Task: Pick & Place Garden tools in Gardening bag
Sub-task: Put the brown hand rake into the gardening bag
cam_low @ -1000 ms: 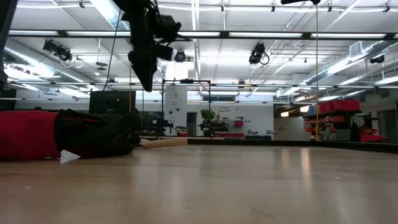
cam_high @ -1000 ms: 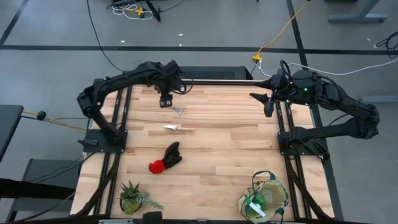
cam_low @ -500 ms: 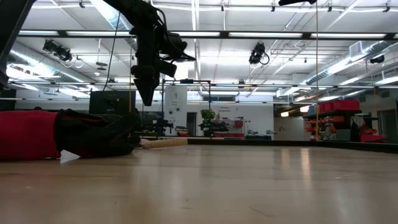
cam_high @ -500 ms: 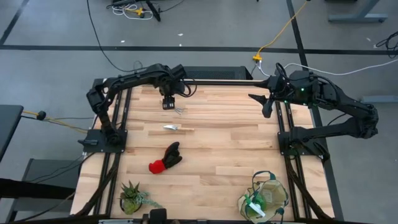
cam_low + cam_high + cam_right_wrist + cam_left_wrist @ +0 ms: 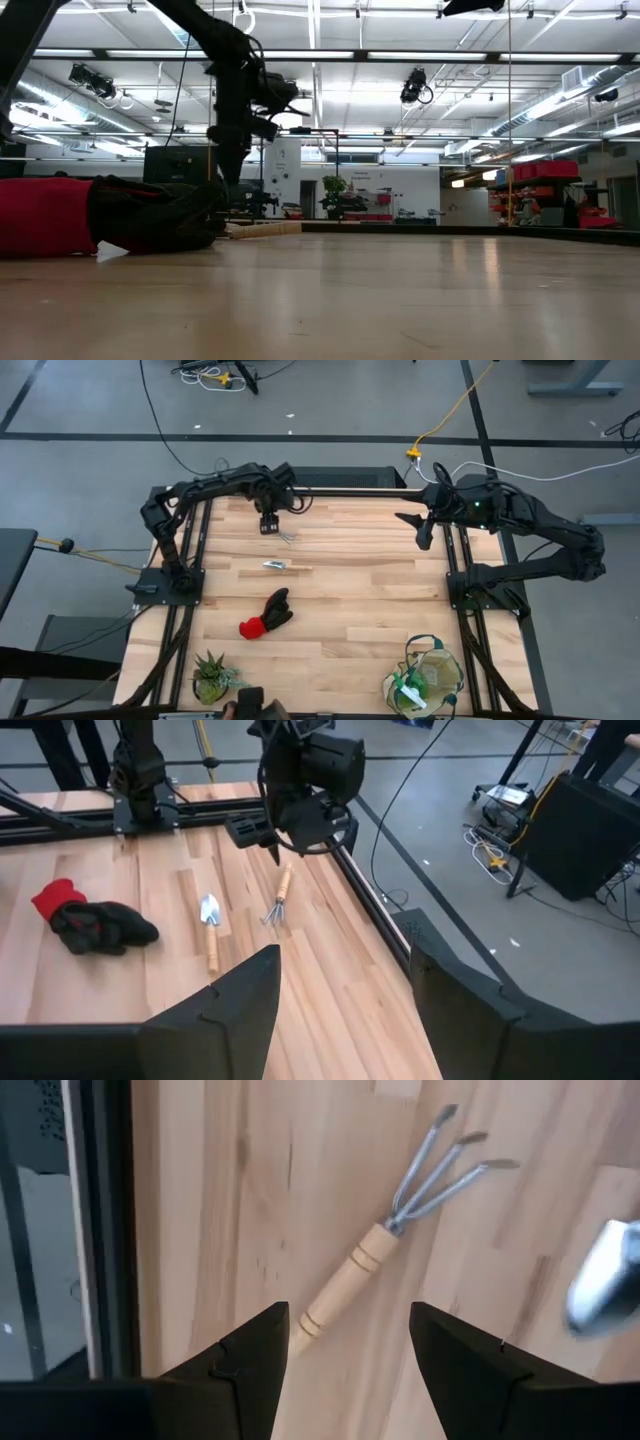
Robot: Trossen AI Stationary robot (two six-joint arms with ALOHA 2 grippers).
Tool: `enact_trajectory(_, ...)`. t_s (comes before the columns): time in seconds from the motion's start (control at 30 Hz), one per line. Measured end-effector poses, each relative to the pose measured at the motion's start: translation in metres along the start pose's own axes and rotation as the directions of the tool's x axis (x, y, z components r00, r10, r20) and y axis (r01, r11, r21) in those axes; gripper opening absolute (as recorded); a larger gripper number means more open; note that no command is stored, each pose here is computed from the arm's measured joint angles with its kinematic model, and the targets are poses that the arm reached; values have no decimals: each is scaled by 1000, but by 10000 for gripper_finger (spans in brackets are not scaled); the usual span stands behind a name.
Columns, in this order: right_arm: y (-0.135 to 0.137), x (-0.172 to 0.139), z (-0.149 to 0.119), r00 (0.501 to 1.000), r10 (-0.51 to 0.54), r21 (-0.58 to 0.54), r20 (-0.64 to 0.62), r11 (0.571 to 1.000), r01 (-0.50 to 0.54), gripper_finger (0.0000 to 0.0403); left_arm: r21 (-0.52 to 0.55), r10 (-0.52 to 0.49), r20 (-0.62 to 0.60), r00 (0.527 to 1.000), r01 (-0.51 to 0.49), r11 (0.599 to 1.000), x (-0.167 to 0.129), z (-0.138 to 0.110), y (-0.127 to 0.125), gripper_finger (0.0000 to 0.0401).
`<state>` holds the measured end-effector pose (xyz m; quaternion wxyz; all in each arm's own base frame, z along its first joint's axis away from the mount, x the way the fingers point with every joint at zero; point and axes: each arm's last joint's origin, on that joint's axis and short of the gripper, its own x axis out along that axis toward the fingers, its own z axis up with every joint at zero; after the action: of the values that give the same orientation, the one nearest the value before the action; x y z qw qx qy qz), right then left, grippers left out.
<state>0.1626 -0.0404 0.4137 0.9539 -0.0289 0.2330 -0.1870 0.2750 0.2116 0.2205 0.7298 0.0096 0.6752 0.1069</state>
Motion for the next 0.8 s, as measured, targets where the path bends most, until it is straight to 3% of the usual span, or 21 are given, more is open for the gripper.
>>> enact_trajectory(0.4,3,15,0,999,2,-9,-44,1000,-2,224,16,-42,-69,997,43,999,44,-24,-15,203)
enact_trajectory(0.8,4,22,0,998,2,-13,-65,1000,-3,224,13,21,-8,1000,-21,1000,43,-18,-11,195)
